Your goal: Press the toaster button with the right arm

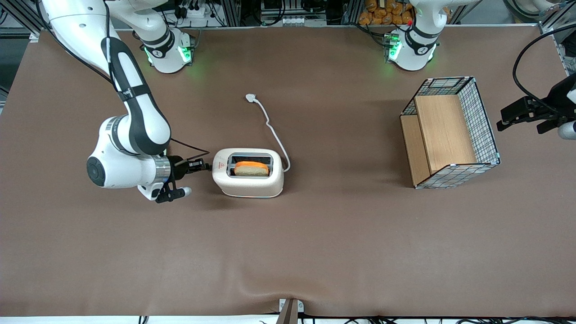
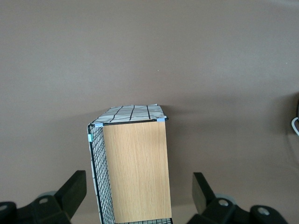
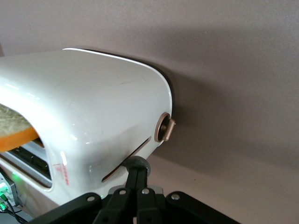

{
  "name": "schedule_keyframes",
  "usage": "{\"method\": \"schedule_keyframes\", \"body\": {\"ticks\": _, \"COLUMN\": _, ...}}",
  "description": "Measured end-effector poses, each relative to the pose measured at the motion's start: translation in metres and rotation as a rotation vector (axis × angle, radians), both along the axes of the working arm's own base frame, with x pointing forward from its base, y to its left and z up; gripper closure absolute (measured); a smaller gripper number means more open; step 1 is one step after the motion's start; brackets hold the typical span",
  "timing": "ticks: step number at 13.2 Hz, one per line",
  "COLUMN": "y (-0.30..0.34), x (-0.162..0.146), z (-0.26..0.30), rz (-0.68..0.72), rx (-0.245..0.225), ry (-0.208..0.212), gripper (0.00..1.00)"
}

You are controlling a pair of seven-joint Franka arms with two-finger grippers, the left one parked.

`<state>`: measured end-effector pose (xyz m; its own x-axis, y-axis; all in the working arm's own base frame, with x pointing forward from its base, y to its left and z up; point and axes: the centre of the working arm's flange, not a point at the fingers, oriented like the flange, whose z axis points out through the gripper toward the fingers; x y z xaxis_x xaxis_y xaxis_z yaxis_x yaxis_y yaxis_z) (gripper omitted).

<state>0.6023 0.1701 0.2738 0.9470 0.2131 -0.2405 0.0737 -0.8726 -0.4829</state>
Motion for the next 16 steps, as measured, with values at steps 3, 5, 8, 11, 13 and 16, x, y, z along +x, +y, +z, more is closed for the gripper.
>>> {"method": "schedule_keyframes", "body": {"ticks": 3, "y": 0.001, "x": 0.000, "z": -0.014, "rz": -0.005, "rx": -0.008, "ry": 0.005, "gripper": 0.99}}
{"method": "schedule_keyframes", "body": {"ticks": 5, "y": 0.002, "x": -0.001, "z": -0.022, "rz": -0.010, "rx": -0.017, "ry": 0.000, "gripper": 0.99}}
{"method": "schedule_keyframes", "body": {"ticks": 8, "y": 0.003, "x": -0.003, "z": -0.029, "rz": -0.016, "rx": -0.024, "ry": -0.006, "gripper": 0.99}}
{"method": "schedule_keyframes", "body": {"ticks": 11, "y": 0.003, "x": -0.002, "z": -0.031, "rz": -0.018, "rx": -0.025, "ry": -0.006, "gripper": 0.99}}
{"method": "schedule_keyframes", "body": {"ticks": 13, "y": 0.001, "x": -0.003, "z": -0.035, "rz": -0.031, "rx": -0.013, "ry": -0.004, "gripper": 0.99}}
{"method": "schedule_keyframes", "body": {"ticks": 16, "y": -0.009, "x": -0.003, "z": -0.040, "rz": -0.039, "rx": 0.050, "ry": -0.008, "gripper": 0.99}}
